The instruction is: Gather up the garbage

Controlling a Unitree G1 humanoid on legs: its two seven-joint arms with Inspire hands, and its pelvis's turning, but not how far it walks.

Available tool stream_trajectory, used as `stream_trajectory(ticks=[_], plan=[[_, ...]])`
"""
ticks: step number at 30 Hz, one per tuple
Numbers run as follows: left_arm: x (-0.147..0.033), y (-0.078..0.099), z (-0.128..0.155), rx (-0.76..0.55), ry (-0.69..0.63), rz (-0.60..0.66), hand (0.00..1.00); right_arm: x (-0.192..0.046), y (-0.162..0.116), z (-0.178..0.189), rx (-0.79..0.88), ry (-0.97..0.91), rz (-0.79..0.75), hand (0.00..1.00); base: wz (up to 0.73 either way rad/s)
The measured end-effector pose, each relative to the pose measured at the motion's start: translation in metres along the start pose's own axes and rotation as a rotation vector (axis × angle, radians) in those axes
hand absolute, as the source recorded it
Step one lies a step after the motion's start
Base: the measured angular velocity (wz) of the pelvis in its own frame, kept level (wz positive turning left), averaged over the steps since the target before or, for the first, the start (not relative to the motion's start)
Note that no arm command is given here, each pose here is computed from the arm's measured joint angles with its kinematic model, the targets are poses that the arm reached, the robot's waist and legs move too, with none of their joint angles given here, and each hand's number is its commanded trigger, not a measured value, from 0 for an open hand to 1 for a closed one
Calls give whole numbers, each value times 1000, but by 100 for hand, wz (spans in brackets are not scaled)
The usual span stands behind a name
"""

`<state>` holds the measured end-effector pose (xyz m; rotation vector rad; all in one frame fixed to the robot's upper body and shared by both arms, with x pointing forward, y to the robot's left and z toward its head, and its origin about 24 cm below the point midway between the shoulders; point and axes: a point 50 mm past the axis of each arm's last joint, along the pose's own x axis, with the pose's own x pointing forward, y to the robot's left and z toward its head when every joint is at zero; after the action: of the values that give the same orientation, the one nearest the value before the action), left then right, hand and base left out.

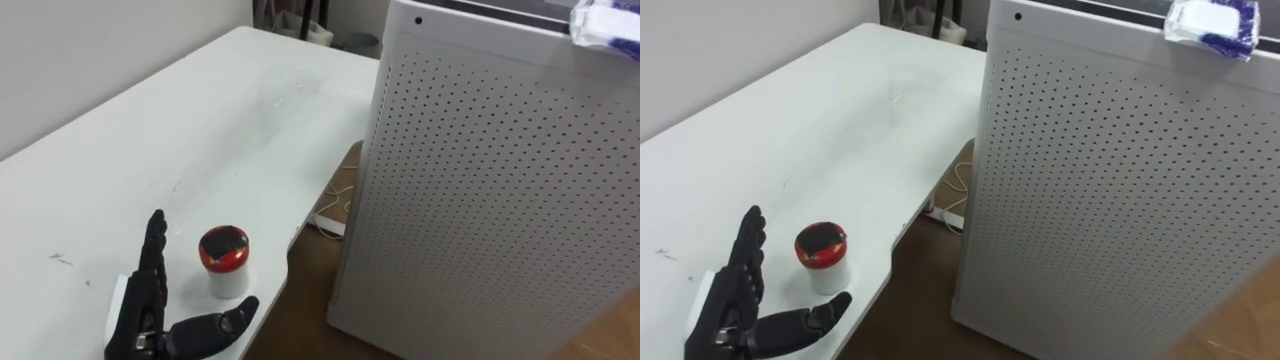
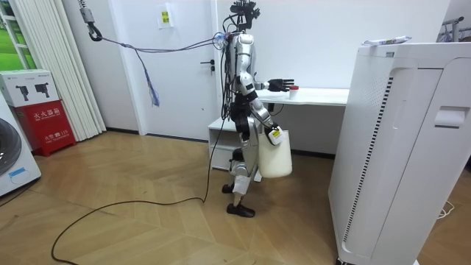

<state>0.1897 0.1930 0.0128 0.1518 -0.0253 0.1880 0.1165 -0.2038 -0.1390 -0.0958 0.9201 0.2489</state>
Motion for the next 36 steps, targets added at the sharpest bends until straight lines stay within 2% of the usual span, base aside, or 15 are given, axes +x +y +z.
stream_trajectory(ticks=[8,22,30,32,33,34,36], plan=[[3,-2,-1,-9,16,6,0,-1,2,0,-14,-6,10,100,-4],[23,-7,-10,-47,55,76,0,-4,7,-6,0,3,16,100,-1],[24,-7,-10,-48,52,98,0,-4,11,-9,10,7,22,100,0],[24,-6,-11,-46,56,99,67,-3,11,-9,10,7,23,100,0],[24,-6,-12,-44,60,100,87,-3,11,-9,10,8,23,100,0],[24,-6,-12,-43,63,101,100,-3,11,-9,11,8,22,100,0],[25,-6,-14,-56,76,105,100,-3,11,-8,7,7,24,100,0]])
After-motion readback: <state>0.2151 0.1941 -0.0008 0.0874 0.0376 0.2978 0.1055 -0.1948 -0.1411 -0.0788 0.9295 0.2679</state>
